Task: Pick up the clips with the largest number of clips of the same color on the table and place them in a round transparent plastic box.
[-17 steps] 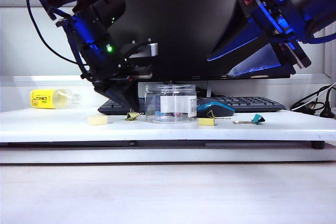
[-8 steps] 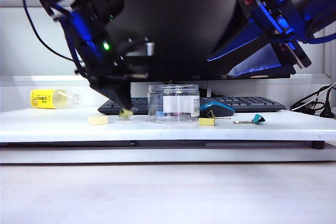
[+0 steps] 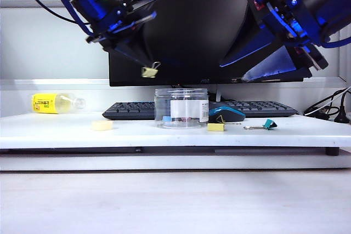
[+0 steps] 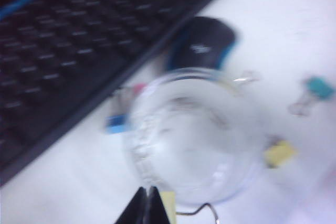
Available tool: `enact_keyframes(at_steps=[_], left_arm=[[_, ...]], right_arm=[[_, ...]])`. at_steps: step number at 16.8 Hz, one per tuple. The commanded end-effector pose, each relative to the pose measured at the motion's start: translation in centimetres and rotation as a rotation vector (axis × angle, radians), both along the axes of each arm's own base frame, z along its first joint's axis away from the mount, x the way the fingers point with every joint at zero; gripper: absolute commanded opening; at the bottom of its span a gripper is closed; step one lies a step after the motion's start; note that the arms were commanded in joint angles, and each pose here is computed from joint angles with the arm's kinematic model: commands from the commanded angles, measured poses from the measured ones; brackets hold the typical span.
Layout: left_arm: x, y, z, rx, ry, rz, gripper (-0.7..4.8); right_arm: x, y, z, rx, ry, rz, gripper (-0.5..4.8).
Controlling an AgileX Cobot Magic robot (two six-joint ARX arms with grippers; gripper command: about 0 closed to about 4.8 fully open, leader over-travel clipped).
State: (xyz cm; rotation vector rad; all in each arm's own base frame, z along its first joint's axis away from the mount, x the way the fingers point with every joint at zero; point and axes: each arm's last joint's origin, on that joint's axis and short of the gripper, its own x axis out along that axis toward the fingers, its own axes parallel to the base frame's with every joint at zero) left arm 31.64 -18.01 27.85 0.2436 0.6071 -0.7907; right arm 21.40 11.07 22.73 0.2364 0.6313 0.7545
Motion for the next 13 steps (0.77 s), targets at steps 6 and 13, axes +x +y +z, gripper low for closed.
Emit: enact_keyframes(at_steps=[6, 13], left_arm=[[0.6, -1.4, 0.5, -0.15, -0.05, -0.117, -0.06], [1.9, -2.5, -2.5, -0.127, 0.009, -0.115, 0.59]], right_arm=[[0.0, 0.0, 0.2, -0.007, -0.023, 0.008, 2.66], [0.0, 0.0, 0.2, -0.011, -0.027, 0.011, 2.66]])
